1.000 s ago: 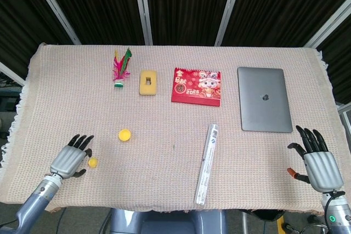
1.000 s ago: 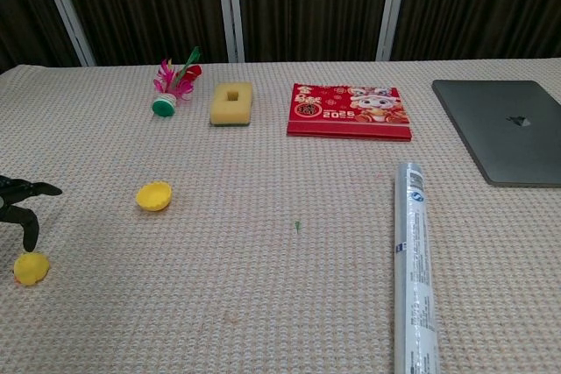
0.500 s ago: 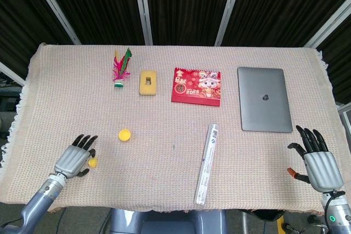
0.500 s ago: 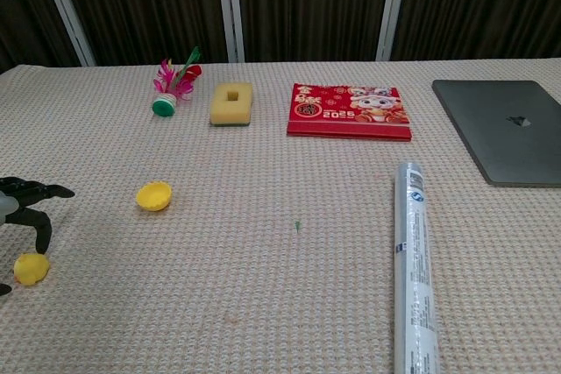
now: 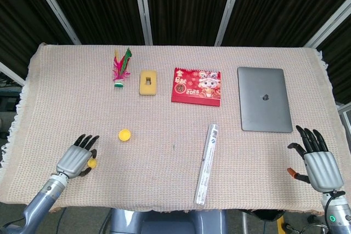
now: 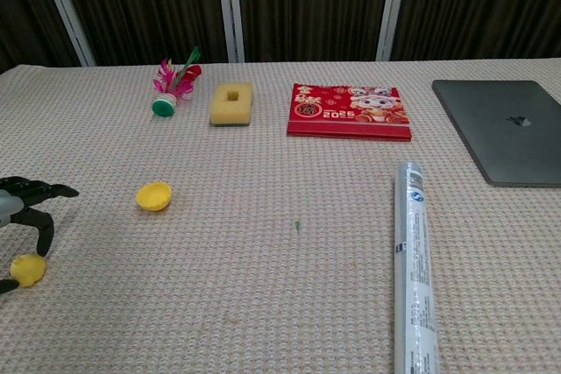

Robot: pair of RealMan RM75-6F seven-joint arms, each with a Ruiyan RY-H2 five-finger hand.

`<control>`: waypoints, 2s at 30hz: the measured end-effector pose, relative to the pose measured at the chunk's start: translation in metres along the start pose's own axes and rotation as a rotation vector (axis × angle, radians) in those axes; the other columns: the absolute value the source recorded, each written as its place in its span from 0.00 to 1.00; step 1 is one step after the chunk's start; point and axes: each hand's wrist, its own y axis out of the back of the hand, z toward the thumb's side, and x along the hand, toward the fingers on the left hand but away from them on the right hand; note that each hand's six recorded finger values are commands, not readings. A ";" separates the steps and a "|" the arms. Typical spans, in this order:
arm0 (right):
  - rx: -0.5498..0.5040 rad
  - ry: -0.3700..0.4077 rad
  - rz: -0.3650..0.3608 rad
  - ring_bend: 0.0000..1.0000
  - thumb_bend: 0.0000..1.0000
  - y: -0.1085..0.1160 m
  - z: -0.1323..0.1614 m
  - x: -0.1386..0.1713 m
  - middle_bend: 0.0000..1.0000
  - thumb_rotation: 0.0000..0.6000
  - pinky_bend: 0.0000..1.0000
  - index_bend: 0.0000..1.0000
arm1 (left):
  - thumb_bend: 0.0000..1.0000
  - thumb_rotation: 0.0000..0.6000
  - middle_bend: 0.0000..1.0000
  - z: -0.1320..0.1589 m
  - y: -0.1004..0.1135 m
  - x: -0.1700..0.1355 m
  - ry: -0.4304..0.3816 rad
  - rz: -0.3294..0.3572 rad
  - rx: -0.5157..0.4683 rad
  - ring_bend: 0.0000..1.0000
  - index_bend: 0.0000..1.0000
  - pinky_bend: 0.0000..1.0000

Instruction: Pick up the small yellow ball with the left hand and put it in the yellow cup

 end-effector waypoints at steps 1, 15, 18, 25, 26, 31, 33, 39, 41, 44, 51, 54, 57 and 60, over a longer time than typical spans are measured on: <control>0.000 0.000 0.000 0.00 0.00 0.000 0.000 0.000 0.00 1.00 0.00 0.37 | 0.32 1.00 0.00 0.000 0.000 0.000 0.000 0.000 0.001 0.00 0.47 0.01; 0.001 0.000 -0.001 0.00 0.00 0.000 0.000 0.000 0.00 1.00 0.00 0.38 | 0.33 1.00 0.00 -0.006 0.018 0.005 0.017 0.046 -0.005 0.00 0.49 0.01; 0.001 0.000 0.000 0.00 0.00 0.000 0.000 0.000 0.00 1.00 0.00 0.38 | 0.32 1.00 0.00 -0.009 0.029 0.010 0.022 0.073 -0.003 0.00 0.49 0.01; 0.001 0.000 0.000 0.00 0.00 0.000 0.000 0.000 0.00 1.00 0.00 0.38 | 0.33 1.00 0.00 -0.013 0.048 0.028 0.033 0.111 0.032 0.00 0.50 0.01; 0.001 0.000 0.000 0.00 0.00 0.000 0.000 0.000 0.00 1.00 0.00 0.38 | 0.33 1.00 0.00 -0.014 0.051 0.033 0.038 0.116 0.040 0.00 0.50 0.01; 0.000 0.000 0.002 0.00 0.00 0.000 0.000 0.000 0.00 1.00 0.00 0.38 | 0.33 1.00 0.00 -0.015 0.057 0.051 0.062 0.144 0.052 0.00 0.50 0.01; -0.001 0.000 0.002 0.00 0.00 0.000 0.000 0.000 0.00 1.00 0.00 0.38 | 0.33 1.00 0.00 -0.015 0.058 0.059 0.072 0.156 0.054 0.00 0.49 0.01; -0.003 -0.003 0.004 0.00 0.00 -0.001 -0.001 -0.001 0.00 1.00 0.00 0.38 | 0.33 1.00 0.00 -0.006 0.054 0.076 0.075 0.181 0.065 0.00 0.49 0.01; -0.003 -0.003 0.005 0.00 0.00 -0.001 -0.001 -0.001 0.00 1.00 0.00 0.38 | 0.33 1.00 0.00 0.000 0.053 0.080 0.067 0.186 0.069 0.00 0.49 0.01; -0.003 -0.003 0.005 0.00 0.00 -0.001 -0.001 -0.001 0.00 1.00 0.00 0.38 | 0.33 1.00 0.00 0.008 0.054 0.084 0.049 0.194 0.071 0.00 0.49 0.01; -0.004 -0.005 0.004 0.00 0.00 -0.001 -0.001 -0.001 0.00 1.00 0.00 0.38 | 0.33 1.00 0.00 0.015 0.066 0.086 0.031 0.218 0.068 0.00 0.50 0.01; -0.004 -0.006 0.004 0.00 0.00 -0.001 -0.001 -0.001 0.00 1.00 0.00 0.38 | 0.33 1.00 0.00 0.016 0.071 0.086 0.026 0.224 0.069 0.00 0.50 0.01; -0.004 -0.006 0.004 0.00 0.00 -0.001 -0.001 -0.001 0.00 1.00 0.00 0.38 | 0.33 1.00 0.00 0.018 0.075 0.086 0.020 0.228 0.073 0.00 0.50 0.01; -0.004 -0.007 0.005 0.00 0.00 -0.001 -0.001 -0.001 0.00 1.00 0.00 0.38 | 0.33 1.00 0.00 0.020 0.075 0.088 0.016 0.225 0.075 0.00 0.50 0.01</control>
